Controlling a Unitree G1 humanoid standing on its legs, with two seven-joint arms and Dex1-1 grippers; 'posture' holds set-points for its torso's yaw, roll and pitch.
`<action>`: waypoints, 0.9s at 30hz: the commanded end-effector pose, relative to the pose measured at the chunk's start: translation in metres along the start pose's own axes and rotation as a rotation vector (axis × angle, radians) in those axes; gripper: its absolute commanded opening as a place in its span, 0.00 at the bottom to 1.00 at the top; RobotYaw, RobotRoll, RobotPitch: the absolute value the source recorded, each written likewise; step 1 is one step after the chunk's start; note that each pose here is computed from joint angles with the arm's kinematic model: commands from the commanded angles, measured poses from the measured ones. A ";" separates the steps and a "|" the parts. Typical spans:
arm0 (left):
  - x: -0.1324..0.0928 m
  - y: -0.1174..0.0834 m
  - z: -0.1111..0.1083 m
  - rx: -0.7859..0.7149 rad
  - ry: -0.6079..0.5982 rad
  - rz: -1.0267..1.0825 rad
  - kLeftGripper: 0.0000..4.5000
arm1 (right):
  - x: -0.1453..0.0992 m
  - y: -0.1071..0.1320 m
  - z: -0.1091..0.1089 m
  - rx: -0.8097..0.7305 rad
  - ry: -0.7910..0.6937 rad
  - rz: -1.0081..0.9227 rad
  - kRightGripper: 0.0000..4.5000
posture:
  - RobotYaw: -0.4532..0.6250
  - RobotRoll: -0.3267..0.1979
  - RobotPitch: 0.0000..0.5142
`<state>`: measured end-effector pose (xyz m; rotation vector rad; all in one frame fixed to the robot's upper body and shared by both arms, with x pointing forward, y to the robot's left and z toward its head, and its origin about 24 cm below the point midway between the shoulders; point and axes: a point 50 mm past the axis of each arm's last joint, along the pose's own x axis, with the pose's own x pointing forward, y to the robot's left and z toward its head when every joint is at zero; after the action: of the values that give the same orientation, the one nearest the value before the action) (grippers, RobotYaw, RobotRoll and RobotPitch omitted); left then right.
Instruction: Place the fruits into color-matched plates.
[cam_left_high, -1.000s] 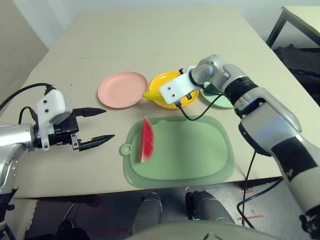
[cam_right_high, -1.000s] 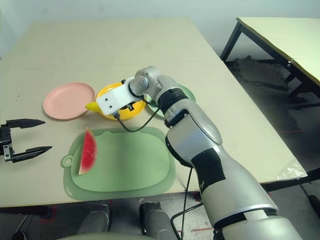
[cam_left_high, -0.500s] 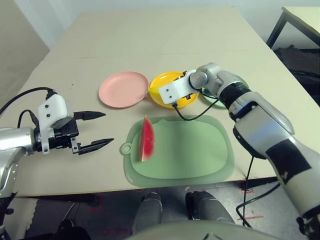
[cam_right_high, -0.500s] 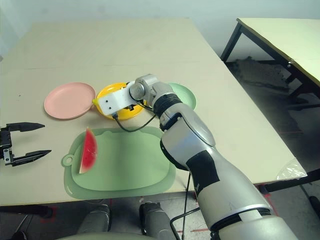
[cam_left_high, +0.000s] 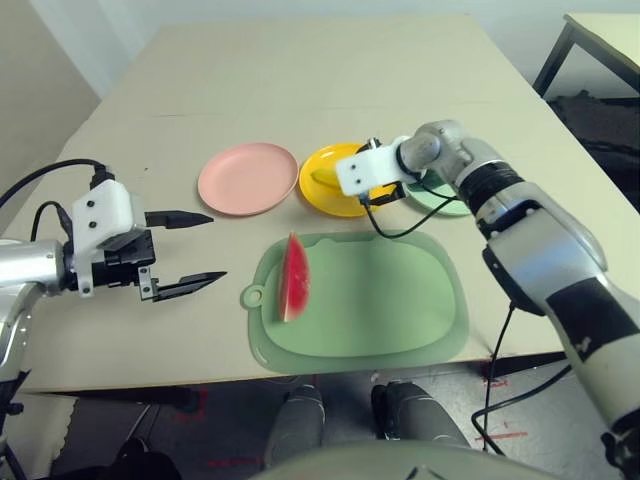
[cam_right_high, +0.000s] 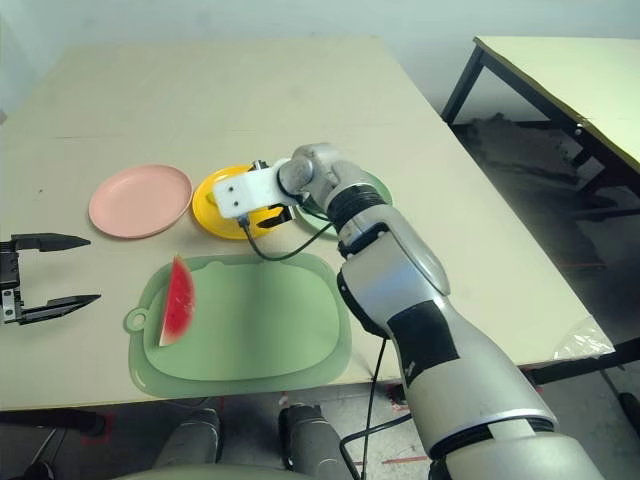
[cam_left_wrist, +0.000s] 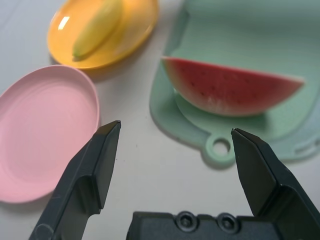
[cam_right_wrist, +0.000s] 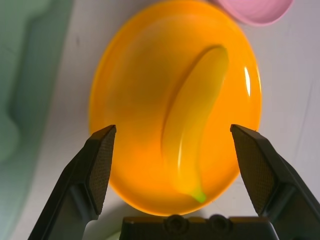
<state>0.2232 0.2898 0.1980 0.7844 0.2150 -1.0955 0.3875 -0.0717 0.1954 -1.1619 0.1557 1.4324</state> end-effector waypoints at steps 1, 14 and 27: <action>0.006 0.005 0.009 0.155 0.032 -0.116 1.00 | -0.018 0.013 -0.008 0.186 -0.211 0.145 0.99 | 0.45 0.62 0.22; 0.046 0.034 0.032 0.594 0.060 -0.392 1.00 | -0.019 0.142 -0.040 0.561 -0.739 0.095 0.99 | 0.45 0.62 0.22; 0.095 0.011 0.033 0.791 0.015 -0.675 1.00 | -0.011 0.197 -0.051 0.314 -0.690 -0.463 0.99 | 0.41 0.62 0.24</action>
<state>0.2695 0.2040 0.1795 1.4446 0.0327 -1.8289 0.2559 -0.1613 0.0779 -0.3341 -0.3227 1.2831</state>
